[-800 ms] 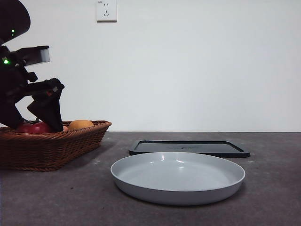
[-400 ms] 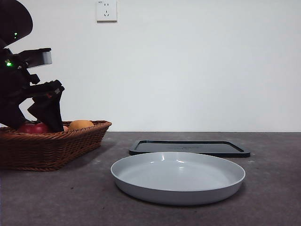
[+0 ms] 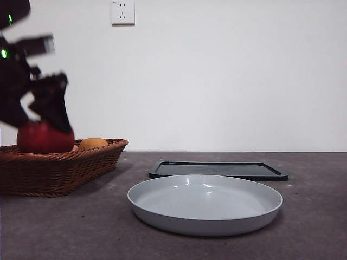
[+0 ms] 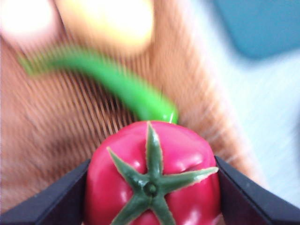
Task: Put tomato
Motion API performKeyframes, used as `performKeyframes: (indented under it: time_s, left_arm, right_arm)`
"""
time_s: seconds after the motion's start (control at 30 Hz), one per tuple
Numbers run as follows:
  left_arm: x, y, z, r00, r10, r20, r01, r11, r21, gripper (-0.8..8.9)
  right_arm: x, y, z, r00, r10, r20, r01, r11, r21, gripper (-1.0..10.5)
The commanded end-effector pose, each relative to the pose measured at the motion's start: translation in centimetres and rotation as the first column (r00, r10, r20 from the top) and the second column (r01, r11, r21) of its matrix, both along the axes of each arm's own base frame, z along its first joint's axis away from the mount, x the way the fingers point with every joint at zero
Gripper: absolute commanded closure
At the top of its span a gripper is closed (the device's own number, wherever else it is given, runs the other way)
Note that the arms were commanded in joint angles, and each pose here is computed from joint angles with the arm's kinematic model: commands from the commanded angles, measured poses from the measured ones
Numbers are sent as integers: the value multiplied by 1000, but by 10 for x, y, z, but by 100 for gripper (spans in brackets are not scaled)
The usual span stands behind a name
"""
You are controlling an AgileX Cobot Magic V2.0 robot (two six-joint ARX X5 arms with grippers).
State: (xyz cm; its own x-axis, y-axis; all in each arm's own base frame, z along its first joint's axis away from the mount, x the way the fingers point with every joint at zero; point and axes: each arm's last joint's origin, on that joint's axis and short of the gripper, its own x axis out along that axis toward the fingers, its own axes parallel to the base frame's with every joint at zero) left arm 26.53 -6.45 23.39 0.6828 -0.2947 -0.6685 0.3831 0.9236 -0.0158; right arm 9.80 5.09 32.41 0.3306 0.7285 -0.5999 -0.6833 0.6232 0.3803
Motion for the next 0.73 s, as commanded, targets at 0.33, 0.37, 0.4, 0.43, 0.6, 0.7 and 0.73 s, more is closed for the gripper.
performKeyframes:
  time_s: [0.33,0.37,0.4,0.43,0.6,0.7,0.73]
  left_arm:
    - [-37,-39,49,972,-159,173,187,970,-158,578]
    - [-39,-45,49,967,-181,179,211,964,-160,578]
    - [-40,-51,49,961,-204,187,235,958,-162,578]
    - [-41,-56,49,957,-221,190,253,953,-167,578]
    - [-42,-84,43,938,-283,201,324,923,-209,578]
    - [-39,-99,35,930,-318,184,353,912,-209,578]
    - [-38,-103,32,929,-328,172,360,910,-207,578]
  right_arm:
    - [1,1,6,1000,4,26,-4,1000,4,484]
    - [1,1,6,1000,4,26,-4,1000,4,484]
    - [1,1,6,1000,4,26,-4,1000,4,484]
    - [1,1,6,1000,4,26,-4,1000,4,484]
    - [1,1,6,1000,4,26,-4,1000,4,484]
    - [1,1,6,1000,4,25,-4,1000,4,484]
    - [1,1,6,1000,4,25,-4,1000,4,484]
